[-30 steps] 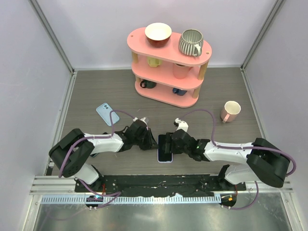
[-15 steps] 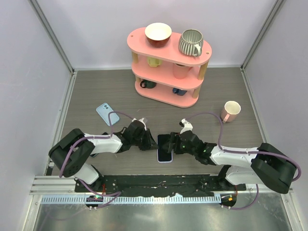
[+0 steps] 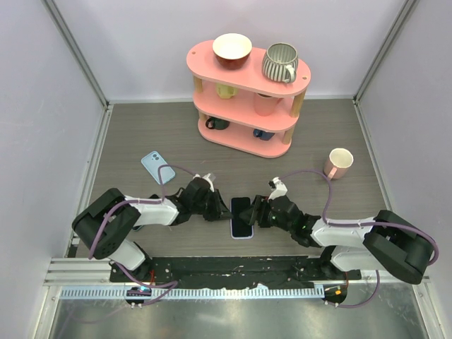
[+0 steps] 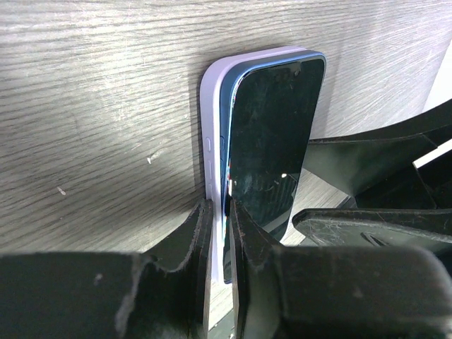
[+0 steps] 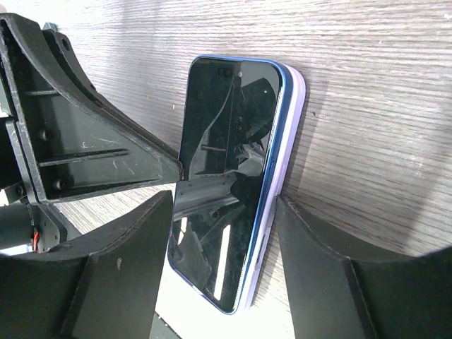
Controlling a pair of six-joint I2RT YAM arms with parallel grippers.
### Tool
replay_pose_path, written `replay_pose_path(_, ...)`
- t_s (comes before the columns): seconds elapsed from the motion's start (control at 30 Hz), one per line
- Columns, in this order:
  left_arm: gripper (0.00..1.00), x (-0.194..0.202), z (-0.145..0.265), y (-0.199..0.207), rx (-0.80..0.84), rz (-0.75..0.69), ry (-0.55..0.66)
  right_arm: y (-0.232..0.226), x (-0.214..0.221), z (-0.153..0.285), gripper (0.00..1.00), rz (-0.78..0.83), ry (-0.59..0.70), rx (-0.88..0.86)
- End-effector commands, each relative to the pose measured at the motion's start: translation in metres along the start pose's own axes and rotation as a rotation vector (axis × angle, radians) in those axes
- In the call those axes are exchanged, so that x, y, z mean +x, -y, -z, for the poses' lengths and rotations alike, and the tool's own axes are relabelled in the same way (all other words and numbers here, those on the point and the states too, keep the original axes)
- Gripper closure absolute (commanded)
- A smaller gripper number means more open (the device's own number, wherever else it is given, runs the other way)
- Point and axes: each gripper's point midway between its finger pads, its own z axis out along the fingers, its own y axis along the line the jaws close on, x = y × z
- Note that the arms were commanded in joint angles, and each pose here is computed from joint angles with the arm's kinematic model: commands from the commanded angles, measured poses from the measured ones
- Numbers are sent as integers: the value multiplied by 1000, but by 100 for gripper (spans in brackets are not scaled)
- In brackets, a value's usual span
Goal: Put the phone into the phone case
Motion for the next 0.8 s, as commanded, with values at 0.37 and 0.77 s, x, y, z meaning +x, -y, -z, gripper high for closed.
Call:
replay_pose_path(0.37, 88, 33, 2, 8, 144, -10, -115, -113, -23, 23, 38, -111, 4, -484)
replay_pose_path(0.77, 88, 32, 8, 1, 124, -33, -112, -122, -17, 28, 41, -128, -42, -556)
